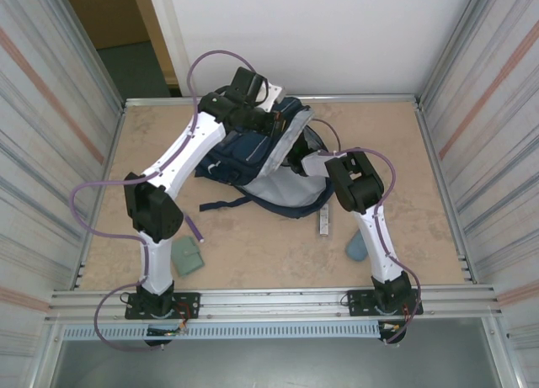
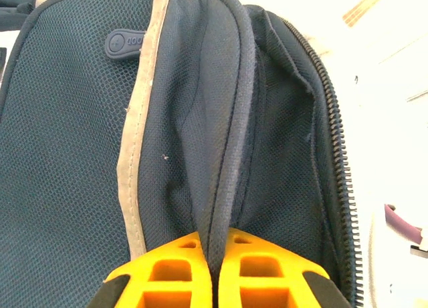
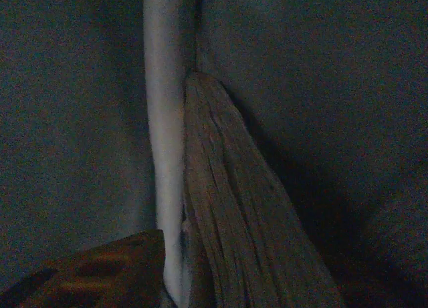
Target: Pack the student bag
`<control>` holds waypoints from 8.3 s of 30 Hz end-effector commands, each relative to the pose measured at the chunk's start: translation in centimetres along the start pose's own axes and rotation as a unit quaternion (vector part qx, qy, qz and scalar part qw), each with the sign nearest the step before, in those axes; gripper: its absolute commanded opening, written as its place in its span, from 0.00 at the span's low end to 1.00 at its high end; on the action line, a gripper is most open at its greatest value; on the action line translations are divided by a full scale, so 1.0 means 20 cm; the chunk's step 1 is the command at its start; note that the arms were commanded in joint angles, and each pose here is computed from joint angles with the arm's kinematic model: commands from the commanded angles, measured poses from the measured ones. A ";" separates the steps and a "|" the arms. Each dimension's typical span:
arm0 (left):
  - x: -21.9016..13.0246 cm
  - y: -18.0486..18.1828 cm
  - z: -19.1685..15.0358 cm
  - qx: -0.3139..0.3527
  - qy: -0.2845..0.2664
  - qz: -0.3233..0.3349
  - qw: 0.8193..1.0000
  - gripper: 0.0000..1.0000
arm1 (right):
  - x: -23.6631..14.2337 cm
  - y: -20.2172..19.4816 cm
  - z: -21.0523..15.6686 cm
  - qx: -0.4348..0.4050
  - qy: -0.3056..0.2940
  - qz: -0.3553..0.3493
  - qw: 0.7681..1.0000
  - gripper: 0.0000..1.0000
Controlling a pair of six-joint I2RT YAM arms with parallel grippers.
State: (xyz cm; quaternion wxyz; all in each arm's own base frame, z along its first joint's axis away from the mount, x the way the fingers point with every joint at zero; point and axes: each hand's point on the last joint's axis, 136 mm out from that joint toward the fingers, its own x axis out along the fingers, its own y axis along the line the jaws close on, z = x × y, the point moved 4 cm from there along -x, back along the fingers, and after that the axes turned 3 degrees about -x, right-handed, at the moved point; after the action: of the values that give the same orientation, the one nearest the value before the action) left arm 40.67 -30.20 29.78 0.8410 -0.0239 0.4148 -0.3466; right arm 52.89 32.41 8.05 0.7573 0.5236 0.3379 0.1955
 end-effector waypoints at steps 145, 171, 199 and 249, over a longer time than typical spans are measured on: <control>-0.16 0.33 -1.00 -0.635 -0.036 0.006 0.772 0.00 | -0.83 0.19 -1.08 -0.696 -0.103 0.095 0.705 0.69; -0.12 0.24 -1.08 -0.633 -0.017 0.004 0.774 0.00 | -0.68 0.20 -1.11 -0.598 -0.155 0.034 0.786 0.18; -0.19 0.56 -1.24 -0.603 -0.120 0.188 0.766 0.00 | -0.97 0.08 -1.05 -0.565 -0.125 -0.061 0.813 0.00; -0.28 1.12 -1.03 -0.549 -0.187 0.319 0.749 0.02 | -1.37 -0.01 -0.66 -0.399 0.246 -0.170 0.867 0.00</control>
State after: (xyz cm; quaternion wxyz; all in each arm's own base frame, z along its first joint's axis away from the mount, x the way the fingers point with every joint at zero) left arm 33.64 -8.71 10.84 0.7743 -0.4436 0.4128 0.1825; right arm 25.15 23.72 12.64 0.8190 0.0785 0.4929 0.2830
